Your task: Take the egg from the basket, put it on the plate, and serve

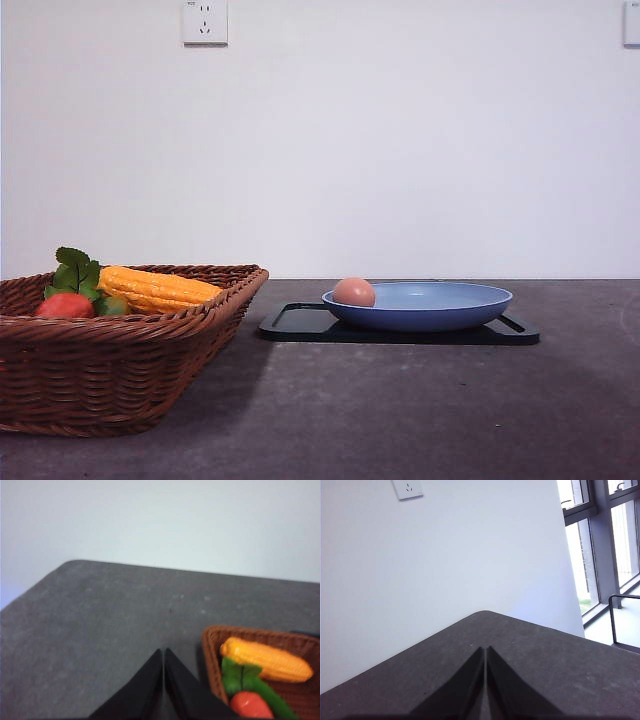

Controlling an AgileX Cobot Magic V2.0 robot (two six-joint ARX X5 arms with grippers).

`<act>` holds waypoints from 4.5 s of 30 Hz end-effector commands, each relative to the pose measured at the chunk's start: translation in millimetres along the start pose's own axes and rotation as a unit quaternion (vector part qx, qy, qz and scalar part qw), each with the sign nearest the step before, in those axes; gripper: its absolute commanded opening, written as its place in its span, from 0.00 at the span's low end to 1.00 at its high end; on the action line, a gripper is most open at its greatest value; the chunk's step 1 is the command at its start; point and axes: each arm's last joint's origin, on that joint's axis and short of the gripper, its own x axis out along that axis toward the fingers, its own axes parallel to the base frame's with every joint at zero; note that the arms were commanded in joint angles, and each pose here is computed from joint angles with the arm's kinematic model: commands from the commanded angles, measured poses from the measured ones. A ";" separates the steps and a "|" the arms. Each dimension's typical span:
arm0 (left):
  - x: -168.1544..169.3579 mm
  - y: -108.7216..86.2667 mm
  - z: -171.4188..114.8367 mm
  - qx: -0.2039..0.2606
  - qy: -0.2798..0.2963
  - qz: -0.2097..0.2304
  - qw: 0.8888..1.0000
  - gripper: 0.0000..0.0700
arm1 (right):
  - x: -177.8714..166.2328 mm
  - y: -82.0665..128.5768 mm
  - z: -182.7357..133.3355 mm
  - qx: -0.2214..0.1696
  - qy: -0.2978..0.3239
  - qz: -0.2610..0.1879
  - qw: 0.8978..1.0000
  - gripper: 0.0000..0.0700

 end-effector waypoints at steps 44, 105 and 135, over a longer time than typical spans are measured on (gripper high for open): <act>17.4 3.3 -49.6 -0.015 0.041 0.002 0.999 0.00 | -0.9 -1.5 3.5 -0.024 -0.001 -0.008 1.000 0.00; 17.3 3.3 -49.4 -0.015 0.041 0.002 0.999 0.00 | 31.6 -20.1 -114.4 -0.211 0.122 0.207 0.947 0.00; 17.3 3.3 -49.4 -0.015 0.041 0.002 0.999 0.00 | 19.6 -12.7 -128.0 -0.192 0.207 0.353 0.892 0.00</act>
